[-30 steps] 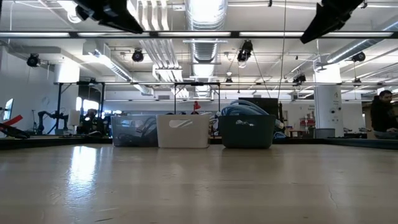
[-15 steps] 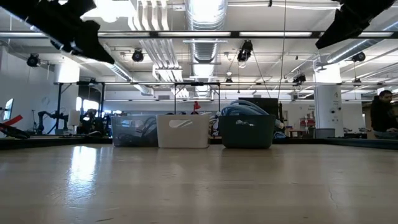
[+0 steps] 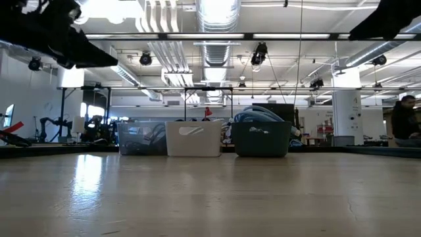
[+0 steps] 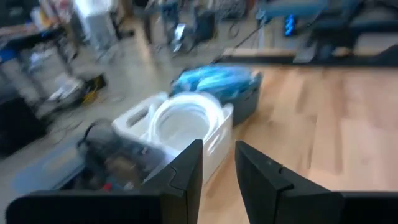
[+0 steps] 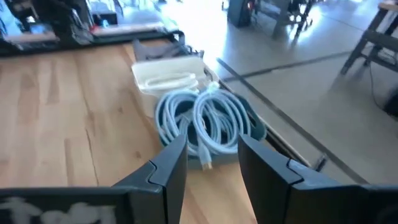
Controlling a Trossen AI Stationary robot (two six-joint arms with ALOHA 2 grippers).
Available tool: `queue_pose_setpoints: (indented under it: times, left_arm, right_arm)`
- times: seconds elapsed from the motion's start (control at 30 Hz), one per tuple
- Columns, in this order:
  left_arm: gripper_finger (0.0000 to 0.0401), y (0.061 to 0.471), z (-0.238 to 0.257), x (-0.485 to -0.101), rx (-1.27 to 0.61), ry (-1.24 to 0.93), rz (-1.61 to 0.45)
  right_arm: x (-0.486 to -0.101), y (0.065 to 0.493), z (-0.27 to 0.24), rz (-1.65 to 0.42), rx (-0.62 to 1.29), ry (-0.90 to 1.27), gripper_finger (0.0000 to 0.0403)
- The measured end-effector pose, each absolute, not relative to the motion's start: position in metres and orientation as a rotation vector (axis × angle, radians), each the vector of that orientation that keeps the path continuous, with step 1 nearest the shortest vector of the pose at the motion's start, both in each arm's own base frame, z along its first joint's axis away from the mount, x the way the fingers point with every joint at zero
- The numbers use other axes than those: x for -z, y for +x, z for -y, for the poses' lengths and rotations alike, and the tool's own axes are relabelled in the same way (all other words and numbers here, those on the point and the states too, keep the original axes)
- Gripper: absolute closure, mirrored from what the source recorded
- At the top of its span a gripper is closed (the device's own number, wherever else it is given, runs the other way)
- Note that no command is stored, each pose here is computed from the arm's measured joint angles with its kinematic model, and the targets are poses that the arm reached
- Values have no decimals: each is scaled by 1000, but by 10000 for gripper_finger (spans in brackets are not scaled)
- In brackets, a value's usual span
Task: Pick & Place USB Port
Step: Return to Home Position
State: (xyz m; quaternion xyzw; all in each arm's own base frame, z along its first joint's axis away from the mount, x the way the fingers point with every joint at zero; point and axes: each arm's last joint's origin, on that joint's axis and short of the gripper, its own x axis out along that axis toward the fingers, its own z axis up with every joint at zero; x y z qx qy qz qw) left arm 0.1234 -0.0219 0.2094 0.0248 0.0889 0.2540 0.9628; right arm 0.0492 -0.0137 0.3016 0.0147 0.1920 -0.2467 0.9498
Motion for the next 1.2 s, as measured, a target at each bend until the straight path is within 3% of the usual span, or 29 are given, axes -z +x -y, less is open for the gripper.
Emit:
queue_pose_setpoints:
  times: [0.43,0.83,1.03,1.2]
  left_arm:
    - [304,103,16,-193,-415,90,83]
    - [304,94,14,-185,-397,126,126]
    - [304,93,14,-185,-388,123,134]
    - [304,93,14,-185,-386,122,134]
  right_arm:
    - [-303,36,12,-312,433,28,253]
    - [-317,57,12,-190,430,61,269]
    - [-309,71,12,-199,446,187,275]
    - [-297,86,12,-124,421,168,274]
